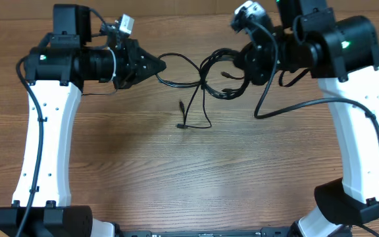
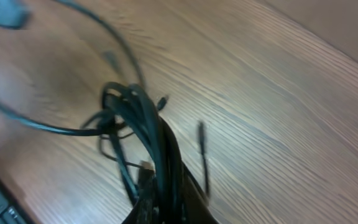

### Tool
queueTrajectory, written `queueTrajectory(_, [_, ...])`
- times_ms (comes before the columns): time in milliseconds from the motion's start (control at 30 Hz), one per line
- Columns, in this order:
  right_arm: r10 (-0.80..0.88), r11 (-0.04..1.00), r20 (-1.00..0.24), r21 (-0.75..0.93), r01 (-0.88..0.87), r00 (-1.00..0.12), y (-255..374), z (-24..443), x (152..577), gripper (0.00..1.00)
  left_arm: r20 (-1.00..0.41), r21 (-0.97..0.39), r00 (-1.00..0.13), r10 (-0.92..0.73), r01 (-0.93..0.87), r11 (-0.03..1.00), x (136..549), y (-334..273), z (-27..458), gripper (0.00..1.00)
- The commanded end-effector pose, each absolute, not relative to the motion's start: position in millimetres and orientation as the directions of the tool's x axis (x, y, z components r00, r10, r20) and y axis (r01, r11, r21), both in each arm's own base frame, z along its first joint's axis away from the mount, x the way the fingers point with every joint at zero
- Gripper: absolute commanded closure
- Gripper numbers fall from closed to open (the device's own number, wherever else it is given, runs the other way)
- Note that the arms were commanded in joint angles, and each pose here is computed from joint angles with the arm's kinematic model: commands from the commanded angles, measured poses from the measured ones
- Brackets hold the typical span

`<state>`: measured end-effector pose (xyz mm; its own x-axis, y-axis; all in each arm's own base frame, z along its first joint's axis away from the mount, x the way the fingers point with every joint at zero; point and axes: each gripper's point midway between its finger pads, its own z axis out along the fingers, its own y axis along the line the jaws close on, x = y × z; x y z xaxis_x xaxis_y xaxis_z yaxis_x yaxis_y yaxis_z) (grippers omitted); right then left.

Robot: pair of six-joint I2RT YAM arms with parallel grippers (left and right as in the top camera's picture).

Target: Untangle cables

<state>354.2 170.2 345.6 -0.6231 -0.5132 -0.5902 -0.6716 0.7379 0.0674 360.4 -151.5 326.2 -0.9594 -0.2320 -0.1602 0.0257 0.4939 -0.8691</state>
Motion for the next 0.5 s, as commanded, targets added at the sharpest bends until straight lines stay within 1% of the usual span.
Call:
queueTrajectory(0, [-0.449, 0.816, -0.606, 0.021, -0.577, -0.657, 134.8, 354.0, 372.5, 0.96, -0.234, -0.885, -0.951, -0.202, 0.123, 0.448, 351.7, -142.0, 347.4, 0.96])
queueTrajectory(167, [-0.37, 0.873, -0.608, 0.031, -0.486, -0.703, 99.6, 354.5, 384.1, 0.96, -0.285, -0.872, -0.923, -0.261, 0.136, 0.47, 343.6, -114.4, 361.5, 0.96])
queueTrajectory(300, [-0.323, 0.902, -0.614, 0.031, -0.43, -0.72, 76.8, 355.7, 391.0, 0.96, -0.34, -0.857, -0.88, -0.331, 0.145, 0.494, 336.8, -86.2, 376.9, 0.96])
queueTrajectory(467, [-0.256, 0.933, -0.624, 0.04, -0.357, -0.738, 52.3, 357.7, 397.8, 0.96, -0.382, -0.845, -0.812, -0.441, 0.113, 0.523, 327.8, -44.9, 392.1, 0.96])
